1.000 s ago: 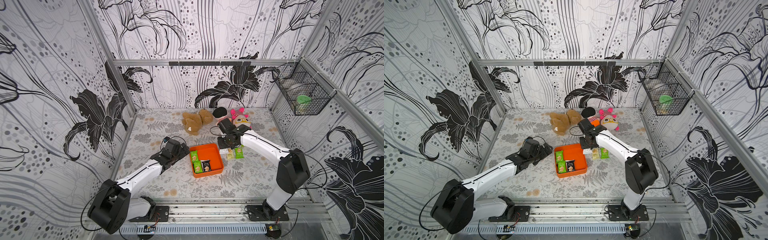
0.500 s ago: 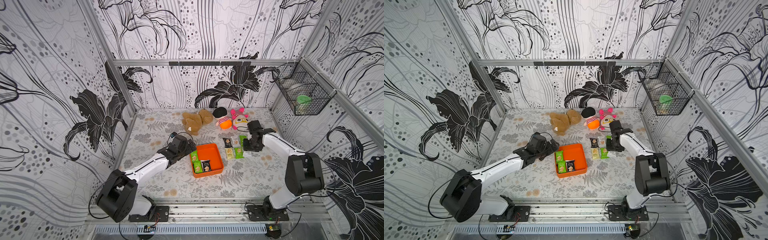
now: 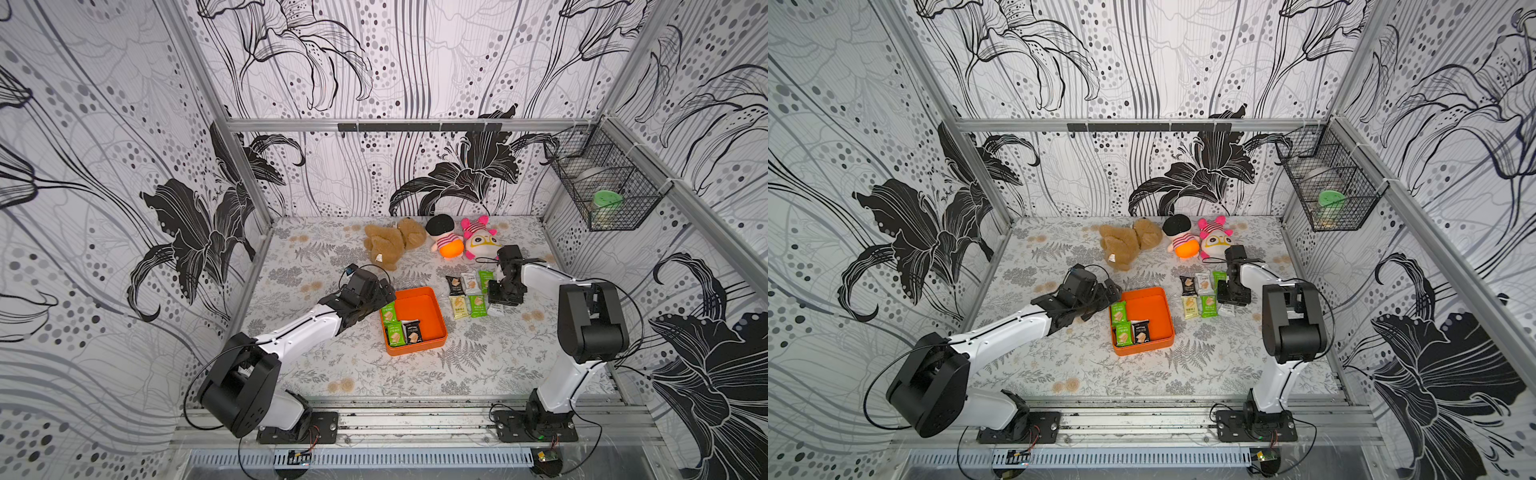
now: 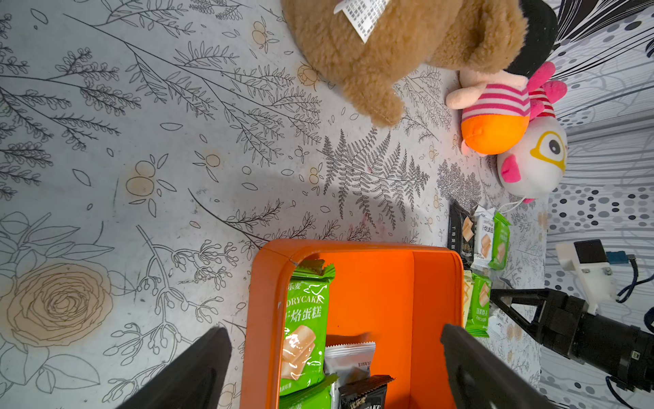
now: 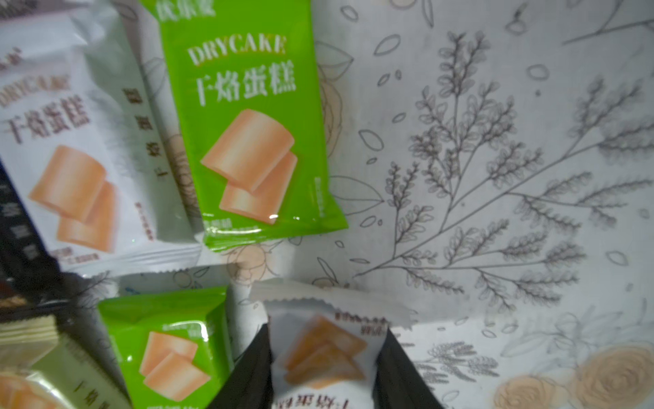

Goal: Take the cookies out of the storage box
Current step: Place the cookie at the center of the board.

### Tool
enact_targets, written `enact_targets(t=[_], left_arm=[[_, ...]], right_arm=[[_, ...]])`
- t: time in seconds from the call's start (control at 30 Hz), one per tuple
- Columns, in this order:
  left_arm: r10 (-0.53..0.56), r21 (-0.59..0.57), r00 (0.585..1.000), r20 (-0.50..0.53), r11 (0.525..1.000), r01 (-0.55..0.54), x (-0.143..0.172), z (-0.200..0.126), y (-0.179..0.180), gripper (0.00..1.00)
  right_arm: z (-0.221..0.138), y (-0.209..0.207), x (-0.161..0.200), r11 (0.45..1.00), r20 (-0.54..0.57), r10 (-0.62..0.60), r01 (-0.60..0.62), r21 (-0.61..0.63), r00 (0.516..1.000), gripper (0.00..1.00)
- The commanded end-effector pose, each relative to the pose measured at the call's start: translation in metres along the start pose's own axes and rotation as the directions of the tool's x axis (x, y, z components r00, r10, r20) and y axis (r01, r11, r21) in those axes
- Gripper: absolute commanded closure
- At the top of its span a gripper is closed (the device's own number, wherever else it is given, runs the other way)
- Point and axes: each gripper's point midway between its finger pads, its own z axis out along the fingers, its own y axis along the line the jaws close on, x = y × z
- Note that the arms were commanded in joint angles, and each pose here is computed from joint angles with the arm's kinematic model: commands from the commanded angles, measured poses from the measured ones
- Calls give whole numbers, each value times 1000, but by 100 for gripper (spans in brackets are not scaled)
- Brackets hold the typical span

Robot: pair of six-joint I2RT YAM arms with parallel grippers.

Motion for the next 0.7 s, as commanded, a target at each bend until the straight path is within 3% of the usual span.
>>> enact_targets(t=[0.0,0.17,0.33,0.5,0.67], left_arm=[[8,48,1000,20,999,-9,-2,1,-10,3],[10,55,1000,18,998,-11,0,6,-10,3],[24,32,1000,-12,999,-23,8,15,-3,3],[28,35,999,-35,999,-27,15,22,-3,3],[29,56,999,-39,998,-27,20,27,-8,3]], right_arm=[[-2,3,-10,1000,17,-13,14,-16,1000,54],[-18,-7,-12,999,31,8,-9,36,999,43],[-39,-6,-4,999,13,26,-27,36,1000,42],[-64,27,19,999,12,-28,28,-30,1000,45],[-66,77,59,987,-34,-78,73,-142,996,48]])
